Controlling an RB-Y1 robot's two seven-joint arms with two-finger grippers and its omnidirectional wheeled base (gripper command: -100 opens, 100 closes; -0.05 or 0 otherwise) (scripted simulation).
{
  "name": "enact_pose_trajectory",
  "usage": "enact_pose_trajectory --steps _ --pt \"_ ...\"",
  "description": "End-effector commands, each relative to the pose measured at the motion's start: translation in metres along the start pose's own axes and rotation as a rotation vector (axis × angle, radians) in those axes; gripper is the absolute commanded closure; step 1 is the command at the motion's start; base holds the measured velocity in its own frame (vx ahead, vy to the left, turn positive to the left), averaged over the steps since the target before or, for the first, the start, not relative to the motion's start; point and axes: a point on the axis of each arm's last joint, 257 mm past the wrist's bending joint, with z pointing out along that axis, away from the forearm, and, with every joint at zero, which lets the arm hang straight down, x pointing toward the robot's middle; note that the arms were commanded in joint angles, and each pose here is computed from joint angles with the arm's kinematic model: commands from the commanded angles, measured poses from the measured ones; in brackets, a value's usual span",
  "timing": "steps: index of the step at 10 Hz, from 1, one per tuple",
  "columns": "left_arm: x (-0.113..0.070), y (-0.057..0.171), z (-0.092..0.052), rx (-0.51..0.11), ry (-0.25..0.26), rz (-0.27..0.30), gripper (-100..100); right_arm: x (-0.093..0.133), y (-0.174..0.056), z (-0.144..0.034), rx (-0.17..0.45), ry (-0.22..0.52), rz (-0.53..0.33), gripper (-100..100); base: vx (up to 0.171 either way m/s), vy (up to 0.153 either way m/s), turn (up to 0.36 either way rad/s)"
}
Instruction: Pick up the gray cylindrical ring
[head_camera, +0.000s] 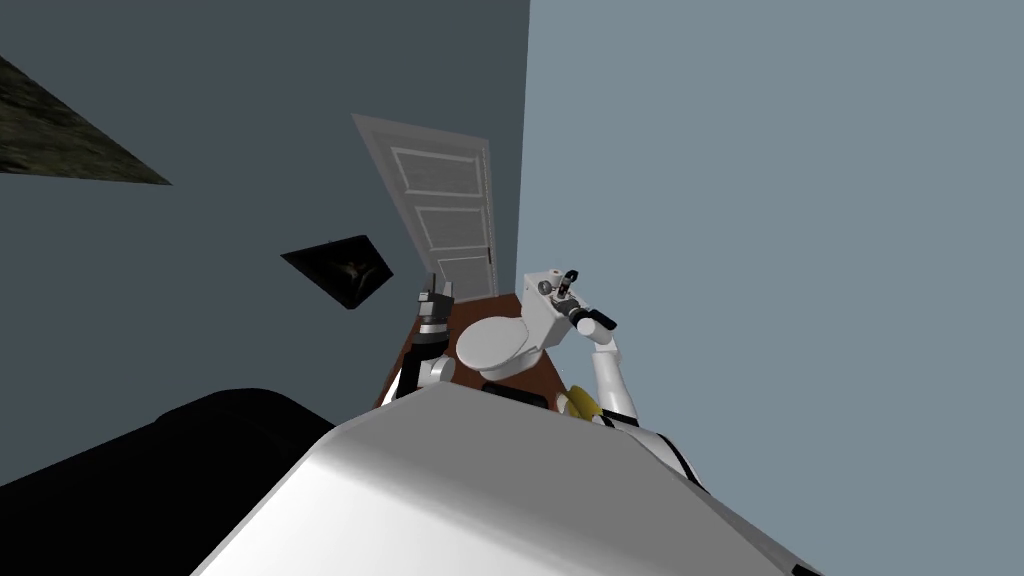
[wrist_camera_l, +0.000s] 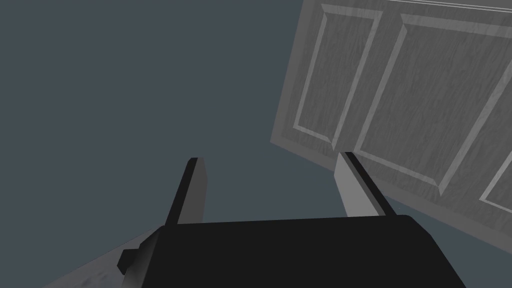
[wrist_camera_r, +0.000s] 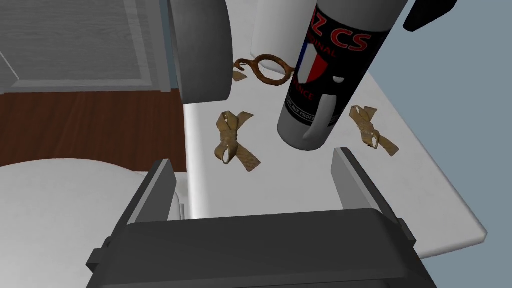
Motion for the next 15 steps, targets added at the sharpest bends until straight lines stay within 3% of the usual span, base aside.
enact_pose_trajectory --steps 1,4,7,8,10,15 --pt "0.000 0.000 0.000 0.000 0.000 0.000 0 0.006 -0.020 0.011 0.070 -0.018 0.054 -100 0.107 0.016 -0.138" --pt "0.000 0.000 0.000 0.000 0.000 0.000 0 0.011 -0.037 0.017 0.127 -0.039 0.079 -100 0.053 0.001 -0.045" --pt "0.000 0.000 0.000 0.000 0.000 0.000 0 0.032 -0.073 0.027 0.242 -0.067 0.146 -100 0.029 0.000 -0.039" --pt "0.000 0.000 0.000 0.000 0.000 0.000 0 0.031 -0.074 0.027 0.246 -0.071 0.146 -100 0.000 0.000 0.000" --pt "0.000 0.000 0.000 0.000 0.000 0.000 0 0.042 -0.095 0.030 0.310 -0.088 0.179 -100 -0.009 0.012 -0.036" --pt "0.000 0.000 0.000 0.000 0.000 0.000 0 0.042 -0.095 0.030 0.310 -0.088 0.179 -100 0.003 -0.003 0.010"
